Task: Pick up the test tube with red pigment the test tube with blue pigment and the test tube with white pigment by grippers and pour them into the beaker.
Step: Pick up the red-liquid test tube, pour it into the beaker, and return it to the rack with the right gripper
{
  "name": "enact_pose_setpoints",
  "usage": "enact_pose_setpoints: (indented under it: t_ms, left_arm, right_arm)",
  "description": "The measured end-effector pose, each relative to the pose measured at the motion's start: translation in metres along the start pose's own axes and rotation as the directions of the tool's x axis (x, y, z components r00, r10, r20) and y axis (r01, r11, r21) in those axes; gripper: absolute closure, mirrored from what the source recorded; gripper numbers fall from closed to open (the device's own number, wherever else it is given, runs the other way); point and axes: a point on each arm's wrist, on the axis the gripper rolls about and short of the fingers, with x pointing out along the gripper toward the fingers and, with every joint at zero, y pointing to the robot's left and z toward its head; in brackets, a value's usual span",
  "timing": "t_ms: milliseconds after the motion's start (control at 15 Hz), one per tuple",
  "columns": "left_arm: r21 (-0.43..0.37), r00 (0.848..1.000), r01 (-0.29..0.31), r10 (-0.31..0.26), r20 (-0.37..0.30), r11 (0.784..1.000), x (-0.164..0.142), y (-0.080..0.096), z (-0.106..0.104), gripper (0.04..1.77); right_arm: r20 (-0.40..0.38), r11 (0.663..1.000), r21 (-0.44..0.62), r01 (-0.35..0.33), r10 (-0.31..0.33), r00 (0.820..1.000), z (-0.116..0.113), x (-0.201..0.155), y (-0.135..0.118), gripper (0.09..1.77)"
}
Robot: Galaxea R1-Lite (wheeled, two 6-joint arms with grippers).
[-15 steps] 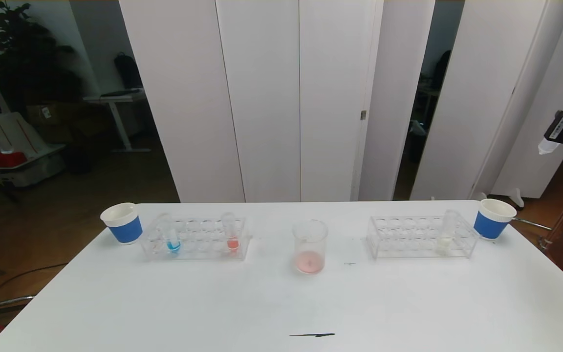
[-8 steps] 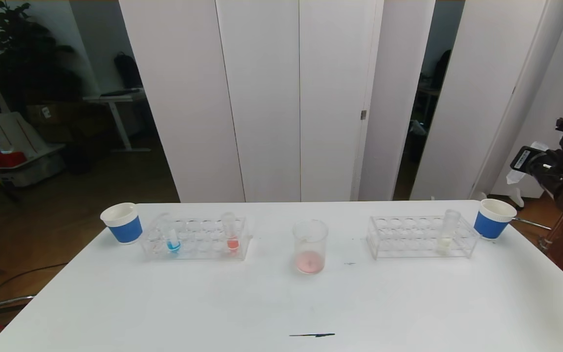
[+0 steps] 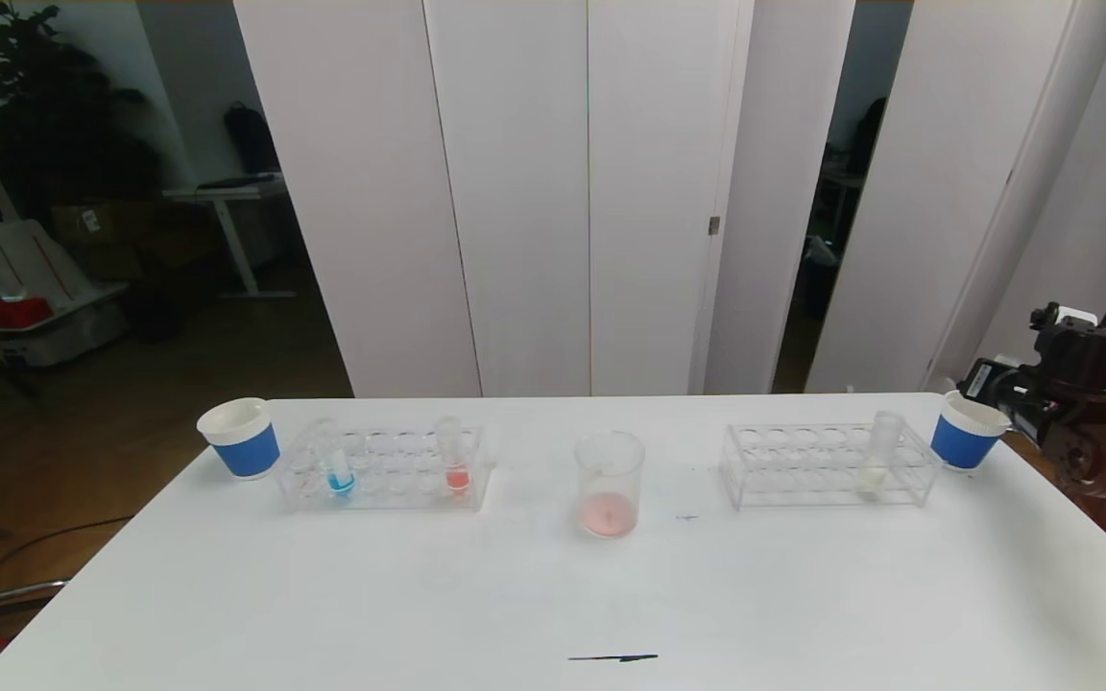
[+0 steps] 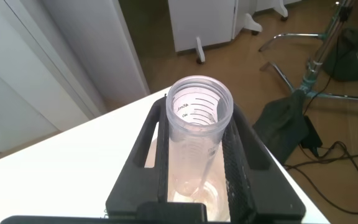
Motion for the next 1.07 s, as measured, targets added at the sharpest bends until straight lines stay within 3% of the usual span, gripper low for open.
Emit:
enact_pose_setpoints:
  t_ms: [533, 600, 800, 867, 1067]
  left_arm:
    - [0.000, 1.000, 0.000, 0.000, 0.000, 1.000, 0.000, 0.000, 0.000, 0.06]
    - [0.000, 1.000, 0.000, 0.000, 0.000, 1.000, 0.000, 0.000, 0.000, 0.06]
    - [0.000, 1.000, 0.000, 0.000, 0.000, 1.000, 0.000, 0.000, 0.000, 0.06]
    - [0.000, 1.000, 0.000, 0.000, 0.000, 1.000, 0.000, 0.000, 0.000, 0.06]
    - [0.000, 1.000, 0.000, 0.000, 0.000, 1.000, 0.000, 0.000, 0.000, 0.06]
  right_arm:
    - [-0.033, 1.000, -0.007, -0.015, 0.014, 0.999, -0.011, 0.000, 0.005, 1.28]
    - [-0.032, 1.000, -0.008, -0.013, 0.012, 0.999, -0.011, 0.000, 0.004, 1.18]
    - [-0.027, 1.000, -0.009, -0.009, 0.009, 1.000, -0.010, 0.000, 0.003, 0.26]
    - [-0.025, 1.000, -0.008, -0.008, 0.008, 1.000, -0.008, -0.001, 0.003, 0.11]
    - [-0.009, 1.000, -0.003, -0.010, 0.010, 1.000, 0.002, -0.005, 0.002, 0.11]
